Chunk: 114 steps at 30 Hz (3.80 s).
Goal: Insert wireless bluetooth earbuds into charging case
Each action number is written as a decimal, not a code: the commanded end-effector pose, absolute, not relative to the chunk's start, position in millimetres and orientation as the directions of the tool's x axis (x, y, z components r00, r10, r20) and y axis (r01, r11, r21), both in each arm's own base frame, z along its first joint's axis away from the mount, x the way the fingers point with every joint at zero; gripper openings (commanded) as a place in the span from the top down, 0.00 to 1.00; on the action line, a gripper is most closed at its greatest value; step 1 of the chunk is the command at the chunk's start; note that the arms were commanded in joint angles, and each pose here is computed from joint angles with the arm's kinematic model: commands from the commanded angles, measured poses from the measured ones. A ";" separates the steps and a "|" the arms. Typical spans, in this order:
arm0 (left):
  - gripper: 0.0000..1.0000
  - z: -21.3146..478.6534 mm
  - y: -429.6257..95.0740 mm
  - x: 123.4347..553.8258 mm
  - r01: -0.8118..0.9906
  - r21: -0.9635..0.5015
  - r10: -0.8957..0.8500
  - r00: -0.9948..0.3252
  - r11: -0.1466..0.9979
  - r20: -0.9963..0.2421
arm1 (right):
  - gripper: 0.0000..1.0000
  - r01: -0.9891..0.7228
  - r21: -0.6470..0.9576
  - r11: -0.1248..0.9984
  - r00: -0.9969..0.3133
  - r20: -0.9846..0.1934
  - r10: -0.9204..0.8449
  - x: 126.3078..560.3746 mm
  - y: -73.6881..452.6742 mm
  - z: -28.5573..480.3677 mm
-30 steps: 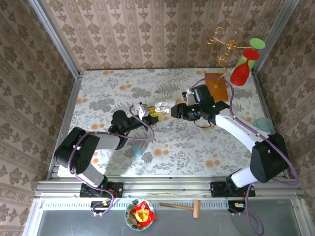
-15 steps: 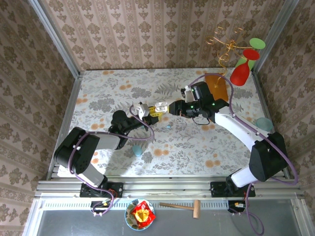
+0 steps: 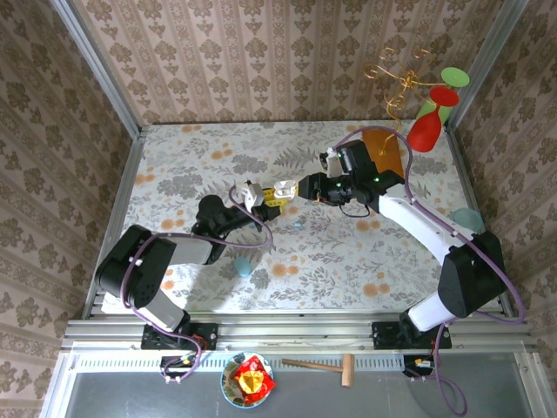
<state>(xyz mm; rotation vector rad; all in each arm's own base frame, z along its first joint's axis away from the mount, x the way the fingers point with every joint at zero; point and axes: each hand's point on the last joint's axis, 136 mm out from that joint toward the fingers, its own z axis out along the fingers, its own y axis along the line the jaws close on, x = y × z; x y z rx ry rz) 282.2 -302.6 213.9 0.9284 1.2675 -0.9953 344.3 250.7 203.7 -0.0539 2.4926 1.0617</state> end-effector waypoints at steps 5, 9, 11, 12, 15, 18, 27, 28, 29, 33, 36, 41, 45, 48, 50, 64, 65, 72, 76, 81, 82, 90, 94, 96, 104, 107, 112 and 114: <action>1.00 232.4 -307.1 285.5 0.954 0.034 -0.113 0.071 0.298 -0.991 | 0.41 -0.250 0.702 0.667 -0.922 -0.383 0.057 328.4 261.1 208.2; 1.00 232.3 -307.5 285.8 0.955 0.032 -0.114 0.069 0.296 -0.991 | 0.38 -0.261 0.709 0.655 -0.923 -0.383 0.046 326.8 266.4 207.9; 1.00 231.5 -307.7 285.5 0.956 0.030 -0.113 0.066 0.293 -0.991 | 0.36 -0.275 0.720 0.637 -0.921 -0.387 0.039 325.8 270.4 211.4; 1.00 231.8 -307.6 285.3 0.956 0.031 -0.113 0.067 0.293 -0.991 | 0.34 -0.282 0.725 0.629 -0.921 -0.388 0.035 325.0 272.0 212.9; 1.00 231.4 -307.3 284.6 0.956 0.031 -0.112 0.066 0.292 -0.991 | 0.29 -0.292 0.714 0.637 -0.916 -0.401 0.030 323.8 269.9 213.8; 1.00 233.4 -306.8 284.0 0.955 0.034 -0.116 0.071 0.293 -0.991 | 0.26 -0.287 0.685 0.670 -0.910 -0.414 0.033 322.8 261.8 211.3; 1.00 240.5 -303.2 282.5 0.955 0.026 -0.131 0.068 0.295 -0.989 | 0.25 -0.316 0.606 0.730 -0.874 -0.486 0.025 319.6 242.8 210.2; 1.00 241.2 -303.0 282.3 0.955 0.025 -0.133 0.067 0.296 -0.989 | 0.25 -0.321 0.601 0.732 -0.869 -0.493 0.024 319.4 241.9 211.6; 1.00 241.1 -302.3 282.4 0.954 0.025 -0.133 0.068 0.298 -0.989 | 0.25 -0.324 0.597 0.733 -0.868 -0.497 0.021 318.7 241.2 212.1; 1.00 240.4 -302.1 282.7 0.954 0.023 -0.132 0.065 0.300 -0.989 | 0.24 -0.323 0.586 0.743 -0.863 -0.504 0.022 319.1 238.3 213.6; 1.00 243.1 -302.7 281.5 0.956 0.025 -0.137 0.067 0.291 -0.988 | 0.24 -0.280 0.593 0.755 -0.874 -0.482 0.055 324.6 236.7 211.3; 1.00 240.8 -301.0 282.7 0.952 0.025 -0.132 0.068 0.304 -0.989 | 0.26 -0.256 0.604 0.755 -0.872 -0.481 0.089 331.8 237.2 211.1; 1.00 230.7 -294.1 291.4 0.939 0.023 -0.113 0.065 0.343 -0.991 | 0.26 -0.200 0.565 0.800 -0.871 -0.477 0.120 333.8 221.8 198.6; 1.00 224.2 -288.7 298.1 0.929 0.030 -0.097 0.071 0.369 -0.993 | 0.27 -0.156 0.545 0.824 -0.871 -0.470 0.146 332.6 211.3 190.5; 1.00 221.9 -285.7 301.1 0.924 0.036 -0.089 0.076 0.381 -0.993 | 0.28 -0.111 0.506 0.855 -0.875 -0.458 0.158 331.5 199.3 180.1; 1.00 211.6 -272.1 304.5 0.904 0.079 -0.049 0.109 0.420 -0.993 | 0.51 0.127 0.479 0.869 -0.933 -0.239 0.268 300.6 172.3 101.0; 1.00 210.8 -272.7 304.1 0.905 0.082 -0.046 0.112 0.417 -0.993 | 0.54 0.137 0.481 0.866 -0.939 -0.214 0.268 300.5 175.6 92.0; 1.00 207.1 -270.3 301.1 0.901 0.094 -0.034 0.120 0.423 -0.992 | 0.64 0.171 0.464 0.869 -0.958 -0.126 0.256 310.8 193.6 48.2; 1.00 204.8 -269.6 299.3 0.901 0.090 -0.031 0.114 0.425 -0.993 | 0.68 0.175 0.448 0.877 -0.963 -0.108 0.248 317.0 196.6 35.1; 1.00 203.4 -270.4 298.5 0.900 0.092 -0.028 0.114 0.426 -0.993 | 0.69 0.177 0.443 0.879 -0.969 -0.080 0.235 319.7 201.0 23.8; 1.00 203.3 -270.5 298.5 0.900 0.092 -0.027 0.115 0.426 -0.993 | 0.70 0.177 0.441 0.880 -0.969 -0.078 0.234 320.1 201.2 22.6; 1.00 200.7 -271.0 298.6 0.902 0.090 -0.023 0.110 0.423 -0.994 | 0.69 0.154 0.453 0.878 -0.972 -0.092 0.218 324.3 204.4 24.4; 1.00 199.7 -271.7 298.1 0.903 0.089 -0.022 0.108 0.420 -0.994 | 0.69 0.134 0.494 0.859 -0.969 -0.115 0.217 330.6 212.9 35.2; 1.00 200.1 -271.4 298.1 0.902 0.089 -0.023 0.109 0.423 -0.994 | 0.69 0.129 0.471 0.873 -0.966 -0.140 0.219 332.3 211.4 40.6; 1.00 199.9 -260.6 300.6 0.873 0.096 -0.014 0.117 0.477 -0.993 | 0.63 0.115 0.116 0.987 -0.956 -0.256 0.142 321.7 186.7 54.6; 1.00 197.2 -246.4 305.4 0.853 0.097 -0.003 0.115 0.513 -0.993 | 0.63 0.122 0.005 0.993 -0.958 -0.260 0.119 319.3 180.1 57.0; 1.00 196.1 -233.3 307.7 0.826 0.100 0.005 0.117 0.554 -0.993 | 0.64 0.104 -0.044 0.994 -0.966 -0.244 0.090 317.3 190.2 54.8; 1.00 195.7 -231.1 308.7 0.821 0.102 0.008 0.118 0.562 -0.993 | 0.68 0.094 -0.047 0.994 -0.969 -0.235 0.081 317.2 196.4 52.9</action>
